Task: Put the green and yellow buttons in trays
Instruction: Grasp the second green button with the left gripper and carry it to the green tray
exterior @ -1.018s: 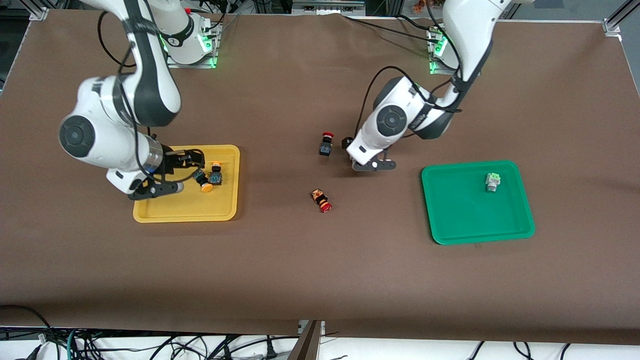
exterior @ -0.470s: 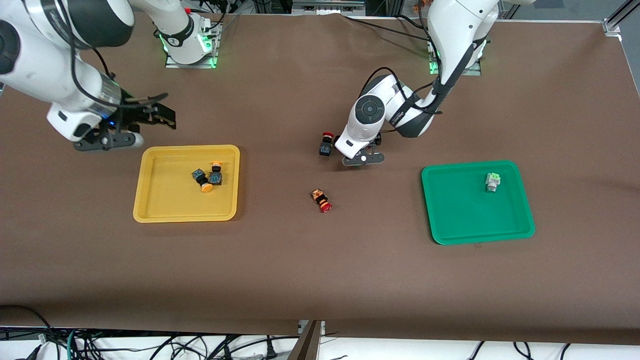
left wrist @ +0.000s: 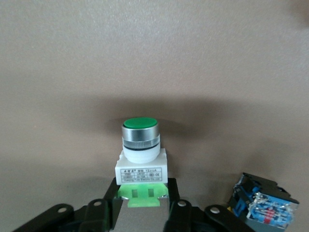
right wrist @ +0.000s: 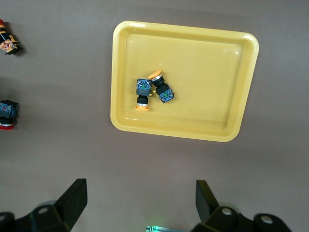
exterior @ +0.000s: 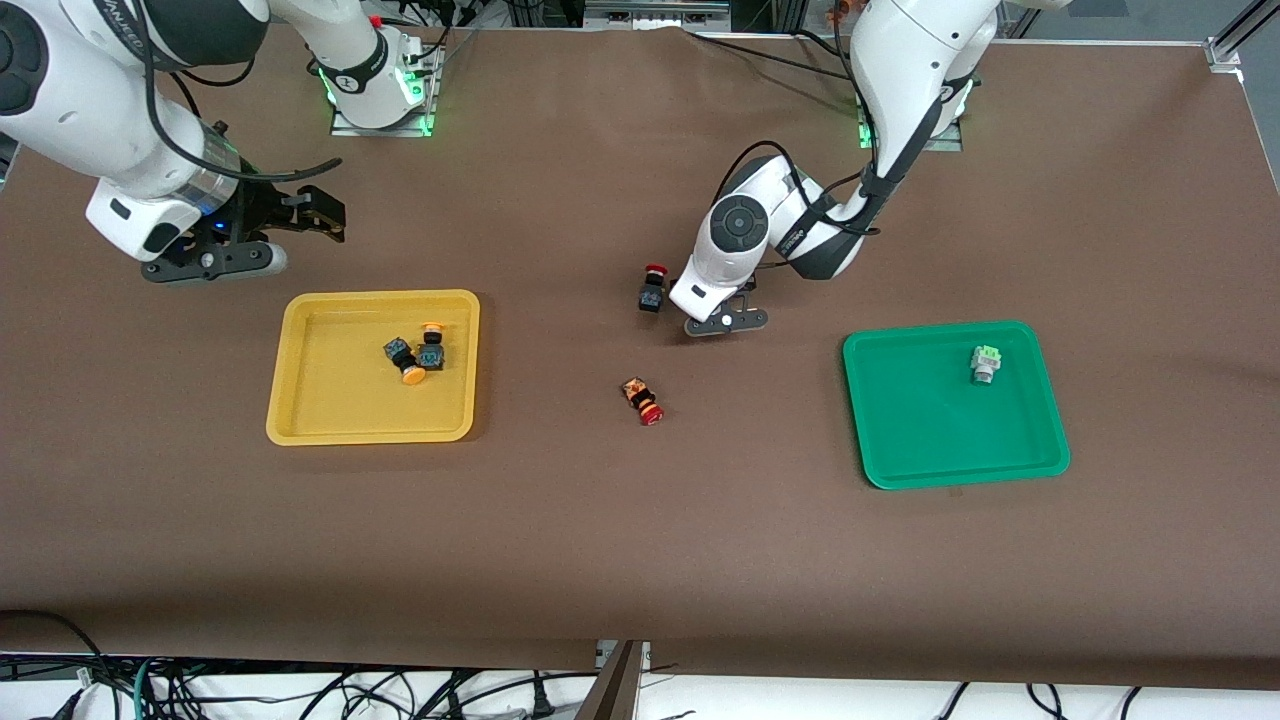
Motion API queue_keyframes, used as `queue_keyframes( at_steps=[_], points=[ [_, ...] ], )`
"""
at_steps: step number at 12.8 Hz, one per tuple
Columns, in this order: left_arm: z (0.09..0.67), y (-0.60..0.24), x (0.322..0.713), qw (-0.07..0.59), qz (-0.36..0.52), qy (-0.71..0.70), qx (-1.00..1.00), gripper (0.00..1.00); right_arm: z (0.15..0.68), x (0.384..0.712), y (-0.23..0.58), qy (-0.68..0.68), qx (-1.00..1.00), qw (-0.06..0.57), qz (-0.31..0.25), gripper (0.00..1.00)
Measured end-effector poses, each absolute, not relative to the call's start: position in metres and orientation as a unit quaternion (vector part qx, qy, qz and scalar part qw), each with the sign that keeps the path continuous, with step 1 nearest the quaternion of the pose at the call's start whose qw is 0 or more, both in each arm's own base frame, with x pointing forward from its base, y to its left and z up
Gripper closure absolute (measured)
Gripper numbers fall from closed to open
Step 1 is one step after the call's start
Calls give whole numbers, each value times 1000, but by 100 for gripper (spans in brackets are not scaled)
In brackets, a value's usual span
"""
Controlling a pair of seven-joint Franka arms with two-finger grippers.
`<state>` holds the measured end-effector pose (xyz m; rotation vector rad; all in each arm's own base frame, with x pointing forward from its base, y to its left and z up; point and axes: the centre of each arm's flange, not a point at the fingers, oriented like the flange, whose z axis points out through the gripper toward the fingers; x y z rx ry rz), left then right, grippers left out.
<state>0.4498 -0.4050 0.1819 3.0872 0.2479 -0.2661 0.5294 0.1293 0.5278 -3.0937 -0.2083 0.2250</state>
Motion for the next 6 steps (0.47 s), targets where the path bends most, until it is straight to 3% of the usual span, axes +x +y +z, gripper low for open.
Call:
queue_keyframes(
  at_steps=[3,6],
  points=[
    [212,-393,477,12,-80,70,994,59,528,530,128,-65,-995,15,72,0],
    [267,-325,540,-10,-88,-11,996,59,529,532,115,-55,-996,14,71,0]
  ],
)
